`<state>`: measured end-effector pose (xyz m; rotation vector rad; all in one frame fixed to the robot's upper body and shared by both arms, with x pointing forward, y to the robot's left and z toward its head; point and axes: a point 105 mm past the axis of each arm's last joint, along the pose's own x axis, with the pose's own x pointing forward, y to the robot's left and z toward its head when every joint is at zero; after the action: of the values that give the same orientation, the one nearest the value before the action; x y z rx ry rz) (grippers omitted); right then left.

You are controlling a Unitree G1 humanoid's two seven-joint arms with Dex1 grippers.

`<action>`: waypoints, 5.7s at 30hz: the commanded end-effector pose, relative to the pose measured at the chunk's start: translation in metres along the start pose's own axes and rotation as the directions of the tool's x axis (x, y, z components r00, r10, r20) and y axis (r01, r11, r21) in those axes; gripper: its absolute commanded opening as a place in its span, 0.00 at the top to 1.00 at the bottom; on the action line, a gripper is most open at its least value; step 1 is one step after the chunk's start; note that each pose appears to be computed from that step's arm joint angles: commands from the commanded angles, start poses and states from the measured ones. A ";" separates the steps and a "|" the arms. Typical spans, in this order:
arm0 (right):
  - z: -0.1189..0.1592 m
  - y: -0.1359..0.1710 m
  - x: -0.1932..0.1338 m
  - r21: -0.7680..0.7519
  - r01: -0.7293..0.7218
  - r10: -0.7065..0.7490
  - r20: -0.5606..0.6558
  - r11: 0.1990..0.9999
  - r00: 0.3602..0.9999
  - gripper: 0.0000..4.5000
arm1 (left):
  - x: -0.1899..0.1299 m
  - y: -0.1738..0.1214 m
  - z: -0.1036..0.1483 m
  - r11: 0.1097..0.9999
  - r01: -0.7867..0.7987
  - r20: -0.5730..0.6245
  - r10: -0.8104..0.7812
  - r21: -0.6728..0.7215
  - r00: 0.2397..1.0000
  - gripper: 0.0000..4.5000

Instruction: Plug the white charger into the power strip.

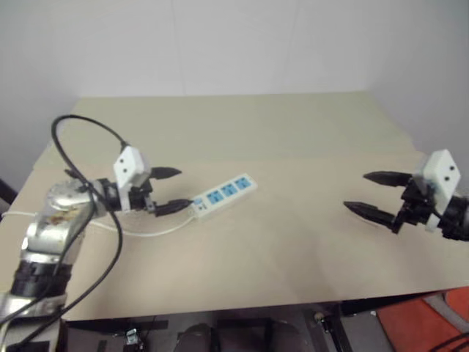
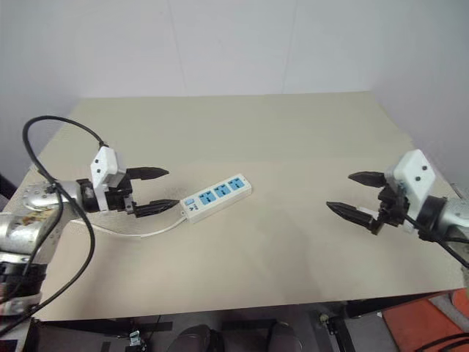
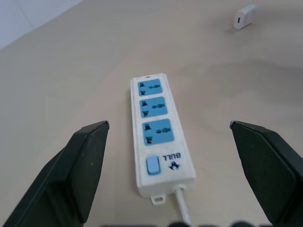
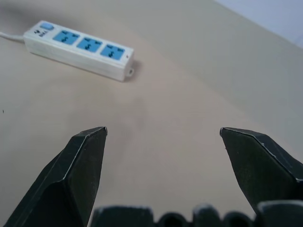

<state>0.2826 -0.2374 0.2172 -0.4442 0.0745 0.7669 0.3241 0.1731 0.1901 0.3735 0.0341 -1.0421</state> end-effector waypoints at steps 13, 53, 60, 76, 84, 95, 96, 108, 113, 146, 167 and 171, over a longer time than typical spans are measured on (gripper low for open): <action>0.017 0.008 0.027 -0.029 -0.041 0.044 0.106 0.999 0.993 0.00 | 0.034 0.009 -0.039 0.995 -0.089 0.175 0.097 -0.054 0.980 0.01; 0.034 0.006 0.017 -0.033 -0.033 0.037 0.144 0.999 0.989 0.00 | 0.069 -0.020 -0.094 0.992 0.007 0.075 0.003 -0.127 0.997 0.27; 0.036 0.003 0.015 -0.033 -0.019 0.024 0.140 0.999 0.990 0.00 | 0.071 -0.023 -0.092 0.990 0.030 0.081 -0.019 -0.137 0.997 0.27; 0.034 -0.013 0.002 -0.046 0.027 -0.022 0.095 0.999 0.995 0.00 | 0.081 -0.060 -0.067 0.941 0.338 0.117 -0.332 -0.031 0.936 0.27; 0.023 -0.022 -0.010 -0.047 0.067 -0.066 0.039 0.997 0.997 0.00 | 0.085 -0.074 -0.070 0.906 0.423 0.092 -0.421 -0.003 0.903 0.27; 0.006 -0.030 -0.022 -0.039 0.106 -0.107 -0.019 0.994 0.994 0.00 | 0.086 -0.076 -0.072 0.888 0.459 0.062 -0.461 0.038 0.885 0.27; 0.005 -0.032 -0.023 -0.034 0.115 -0.116 -0.026 0.993 0.993 0.00 | 0.086 -0.076 -0.072 0.890 0.454 0.060 -0.455 0.037 0.888 0.27; -0.017 -0.069 -0.044 -0.006 0.084 -0.081 -0.373 0.996 0.924 0.00 | 0.085 -0.072 -0.072 0.919 0.391 0.041 -0.393 0.051 0.919 0.27; -0.036 -0.076 -0.047 -0.060 -0.067 0.021 -0.569 0.996 0.822 0.00 | 0.085 -0.073 -0.072 0.923 0.383 0.040 -0.384 0.042 0.922 0.27; -0.095 -0.084 0.025 -0.013 -0.319 0.180 -0.804 0.948 0.566 0.00 | 0.080 -0.079 -0.075 0.941 0.337 0.019 -0.337 0.014 0.941 0.27; -0.087 -0.082 0.044 -0.054 -0.319 0.172 -0.751 0.946 0.638 0.75 | 0.077 -0.078 -0.076 0.947 0.322 0.006 -0.322 0.010 0.947 0.27; -0.040 -0.083 0.063 -0.112 -0.294 0.173 -0.596 0.949 0.784 0.75 | 0.077 -0.076 -0.075 0.944 0.331 -0.001 -0.331 0.016 0.944 0.27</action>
<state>0.3817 -0.2823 0.1626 -0.8829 0.7965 0.8563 0.3111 0.0986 0.0906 0.3655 0.0358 -1.3669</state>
